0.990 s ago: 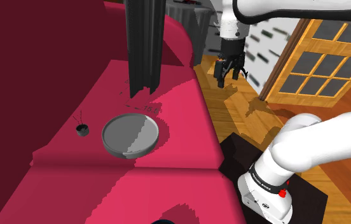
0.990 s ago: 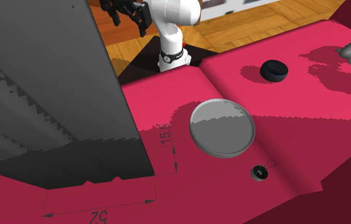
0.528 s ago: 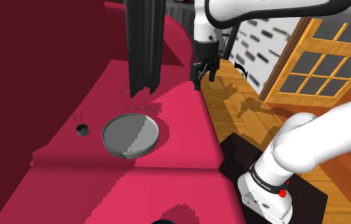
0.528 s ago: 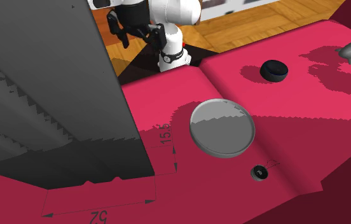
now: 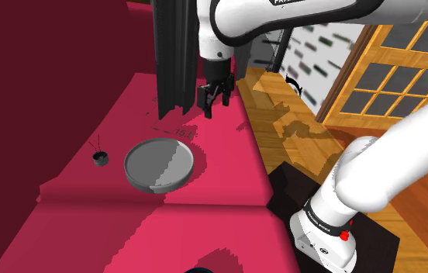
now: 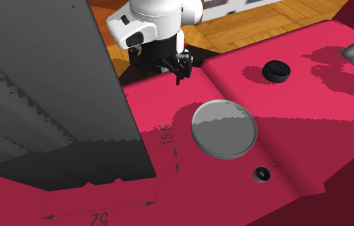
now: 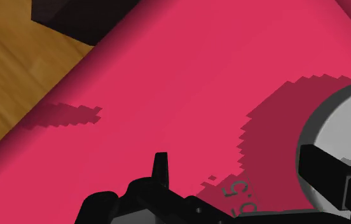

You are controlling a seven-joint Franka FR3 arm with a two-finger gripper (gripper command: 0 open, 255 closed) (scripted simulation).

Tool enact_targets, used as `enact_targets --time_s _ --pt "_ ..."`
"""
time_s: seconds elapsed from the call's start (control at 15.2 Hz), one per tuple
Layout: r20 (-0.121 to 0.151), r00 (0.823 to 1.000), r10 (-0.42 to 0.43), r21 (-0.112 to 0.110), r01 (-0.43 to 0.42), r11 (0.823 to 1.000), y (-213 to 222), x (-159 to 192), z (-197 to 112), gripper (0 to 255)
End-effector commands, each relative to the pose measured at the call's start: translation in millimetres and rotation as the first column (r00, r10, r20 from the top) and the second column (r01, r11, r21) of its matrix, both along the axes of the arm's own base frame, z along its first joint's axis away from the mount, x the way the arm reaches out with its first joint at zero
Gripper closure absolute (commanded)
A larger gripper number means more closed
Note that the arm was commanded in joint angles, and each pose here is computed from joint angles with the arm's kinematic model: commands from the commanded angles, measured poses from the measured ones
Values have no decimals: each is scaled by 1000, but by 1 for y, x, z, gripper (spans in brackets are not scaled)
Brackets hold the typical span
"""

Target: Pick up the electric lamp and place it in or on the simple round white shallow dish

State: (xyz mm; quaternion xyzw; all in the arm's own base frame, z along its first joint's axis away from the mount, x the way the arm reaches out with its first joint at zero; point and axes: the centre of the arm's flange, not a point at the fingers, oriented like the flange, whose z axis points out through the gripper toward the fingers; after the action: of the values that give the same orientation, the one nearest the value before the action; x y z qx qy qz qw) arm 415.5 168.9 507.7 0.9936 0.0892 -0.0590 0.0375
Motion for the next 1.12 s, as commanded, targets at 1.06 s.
enact_targets --time_s 1.06 --pt "68 961 267 62 -271 961 214 69 -30 0"
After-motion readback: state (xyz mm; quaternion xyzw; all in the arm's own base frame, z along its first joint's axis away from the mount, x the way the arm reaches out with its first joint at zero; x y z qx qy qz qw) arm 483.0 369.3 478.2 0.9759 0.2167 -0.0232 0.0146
